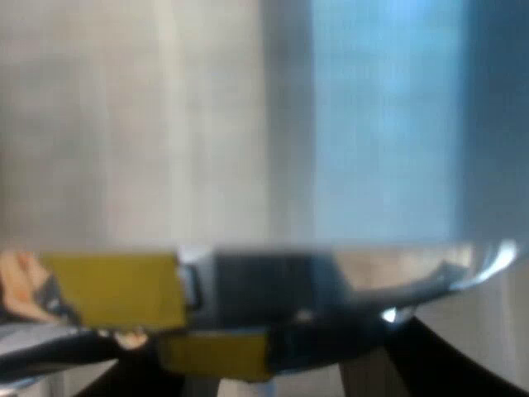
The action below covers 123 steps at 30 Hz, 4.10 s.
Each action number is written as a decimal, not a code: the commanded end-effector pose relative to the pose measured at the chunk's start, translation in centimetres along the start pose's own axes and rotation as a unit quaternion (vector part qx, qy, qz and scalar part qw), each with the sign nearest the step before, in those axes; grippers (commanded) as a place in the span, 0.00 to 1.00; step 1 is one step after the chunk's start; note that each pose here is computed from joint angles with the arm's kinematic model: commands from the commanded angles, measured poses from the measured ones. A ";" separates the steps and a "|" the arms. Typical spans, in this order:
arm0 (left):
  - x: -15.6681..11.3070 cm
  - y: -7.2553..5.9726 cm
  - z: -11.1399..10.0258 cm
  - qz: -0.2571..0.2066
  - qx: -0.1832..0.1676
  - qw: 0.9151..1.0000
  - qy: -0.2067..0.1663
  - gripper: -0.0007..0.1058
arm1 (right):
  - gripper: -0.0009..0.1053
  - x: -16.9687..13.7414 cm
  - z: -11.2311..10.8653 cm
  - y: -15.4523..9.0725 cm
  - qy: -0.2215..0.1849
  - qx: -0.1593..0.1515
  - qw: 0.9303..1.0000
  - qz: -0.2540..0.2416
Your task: Put the handle in the coffee machine
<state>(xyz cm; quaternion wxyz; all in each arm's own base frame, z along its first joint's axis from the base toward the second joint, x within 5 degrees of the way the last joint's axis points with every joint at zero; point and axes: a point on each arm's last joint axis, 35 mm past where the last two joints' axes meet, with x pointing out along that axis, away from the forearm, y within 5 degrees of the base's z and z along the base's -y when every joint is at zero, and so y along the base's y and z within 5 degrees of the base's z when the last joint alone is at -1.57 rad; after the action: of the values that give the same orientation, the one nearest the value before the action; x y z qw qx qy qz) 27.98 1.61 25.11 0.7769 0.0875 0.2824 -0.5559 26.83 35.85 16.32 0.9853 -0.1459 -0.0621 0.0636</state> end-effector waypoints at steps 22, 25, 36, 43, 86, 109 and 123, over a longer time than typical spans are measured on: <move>-4.2 0.8 0.9 0.050 0.019 0.996 -0.073 0.58 | 0.35 0.5 3.6 -1.5 -0.059 0.076 0.994 -0.044; -4.8 0.1 1.8 0.057 0.029 0.995 -0.081 0.51 | 0.35 0.5 3.6 -1.5 -0.059 0.076 0.994 -0.044; -7.2 0.7 4.8 0.169 -0.052 0.984 -0.008 0.01 | 0.35 0.5 3.6 -1.5 -0.059 0.076 0.994 -0.044; -5.3 1.5 5.0 0.214 -0.059 0.972 0.075 0.01 | 0.35 0.5 3.6 -1.5 -0.059 0.076 0.994 -0.044; 1.2 -4.9 3.4 0.026 -0.146 0.975 0.166 0.01 | 0.35 0.5 4.3 -1.8 -0.062 0.067 0.995 -0.043; 1.3 -5.0 4.2 0.028 -0.190 0.974 0.122 0.01 | 0.35 -4.6 2.1 -4.4 0.074 -0.047 0.995 0.048; 1.5 -5.2 4.4 0.020 -0.190 0.975 0.117 0.01 | 0.55 -8.5 3.7 -9.8 0.124 -0.076 0.982 0.117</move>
<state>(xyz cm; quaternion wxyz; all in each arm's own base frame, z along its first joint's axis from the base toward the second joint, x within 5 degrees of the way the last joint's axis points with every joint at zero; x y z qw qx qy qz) 25.64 -2.92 28.31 0.7589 0.0318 0.4834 -0.4351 19.25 26.79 21.31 0.9607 -0.2329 0.0624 0.1375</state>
